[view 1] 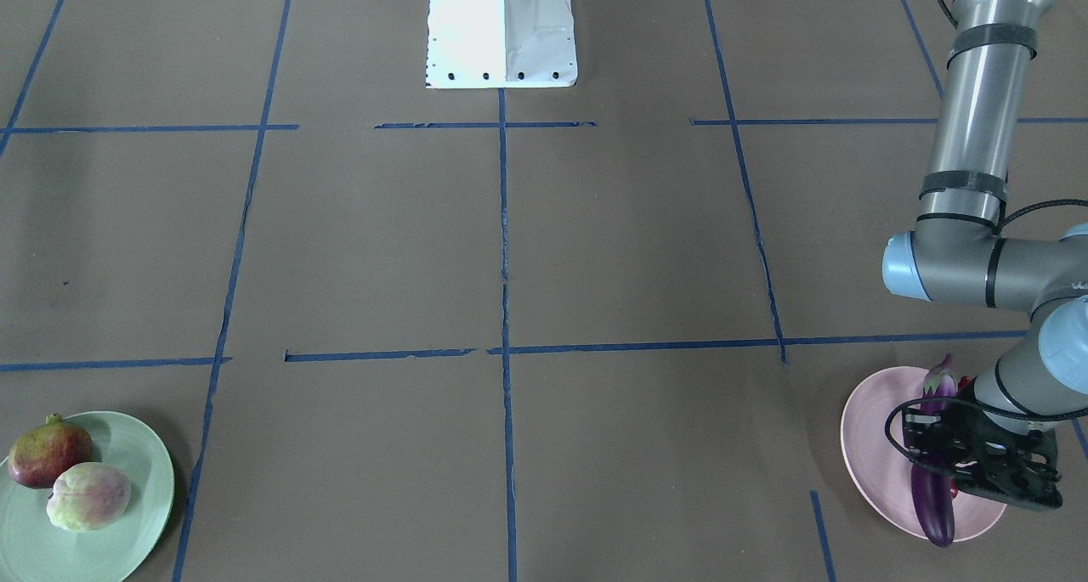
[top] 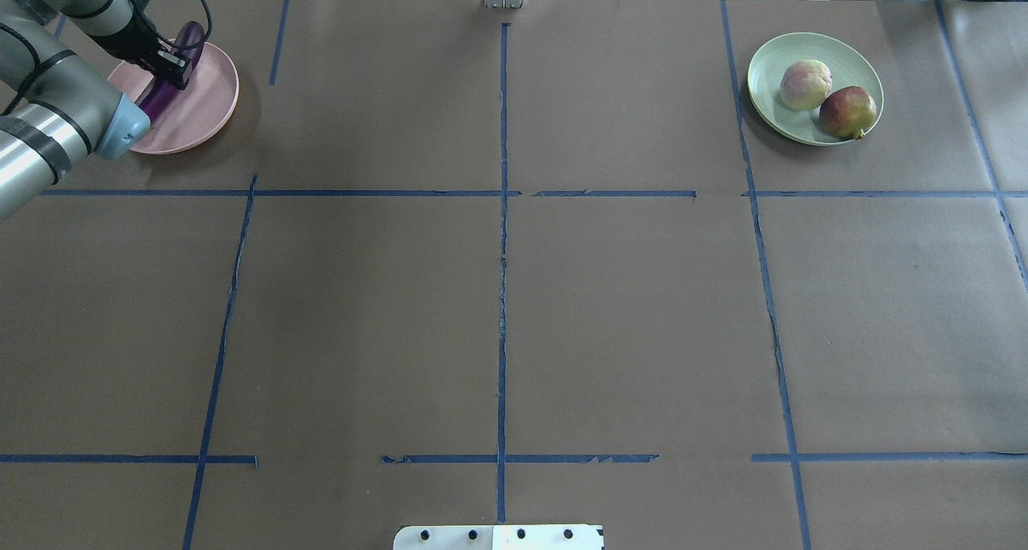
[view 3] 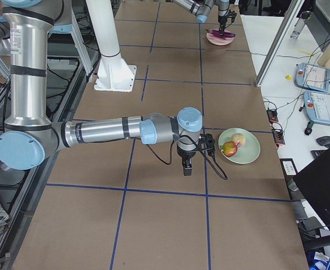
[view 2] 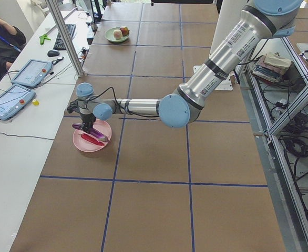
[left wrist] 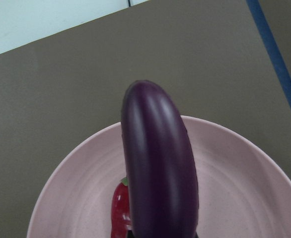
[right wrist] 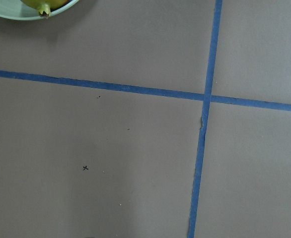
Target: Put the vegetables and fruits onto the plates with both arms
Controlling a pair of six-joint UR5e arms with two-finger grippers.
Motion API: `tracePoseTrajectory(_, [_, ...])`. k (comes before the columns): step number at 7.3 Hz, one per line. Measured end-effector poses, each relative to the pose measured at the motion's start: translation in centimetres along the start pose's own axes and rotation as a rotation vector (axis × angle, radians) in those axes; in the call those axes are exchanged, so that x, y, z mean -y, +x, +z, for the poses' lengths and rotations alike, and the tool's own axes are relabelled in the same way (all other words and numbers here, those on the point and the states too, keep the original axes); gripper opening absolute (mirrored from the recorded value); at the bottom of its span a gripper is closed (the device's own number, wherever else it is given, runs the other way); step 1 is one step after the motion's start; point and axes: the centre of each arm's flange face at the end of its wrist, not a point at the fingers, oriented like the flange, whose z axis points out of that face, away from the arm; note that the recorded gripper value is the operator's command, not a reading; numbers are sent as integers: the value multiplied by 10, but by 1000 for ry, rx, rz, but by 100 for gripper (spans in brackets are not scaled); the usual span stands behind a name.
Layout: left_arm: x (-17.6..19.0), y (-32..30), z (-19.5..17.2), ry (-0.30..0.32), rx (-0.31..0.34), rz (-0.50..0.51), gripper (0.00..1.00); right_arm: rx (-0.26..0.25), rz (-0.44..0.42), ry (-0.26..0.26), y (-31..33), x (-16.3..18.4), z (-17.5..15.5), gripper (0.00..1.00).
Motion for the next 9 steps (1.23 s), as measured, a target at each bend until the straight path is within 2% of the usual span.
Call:
tracePoseTrajectory(1, [-2, 3, 2, -7, -8, 4, 100, 0, 0, 1, 0, 0, 0, 100])
tracePoseTrajectory(3, [-7, -15, -11, -53, -79, -45, 100, 1, -3, 1, 0, 0, 0, 100])
tracePoseTrajectory(4, [-11, -40, -37, -60, -103, -90, 100, 1, -5, 2, -1, 0, -1, 100])
tracePoseTrajectory(6, [-30, -61, -94, -63, -102, -151, 100, -3, -5, 2, -1, 0, -2, 100])
tracePoseTrajectory(7, [-50, -71, -124, -70, -91, -165, 100, -3, -4, -1, 0, -2, -2, 100])
tracePoseTrajectory(9, [-114, -103, -167, -114, -64, -164, 100, 2, 7, -12, 10, -16, -1, 100])
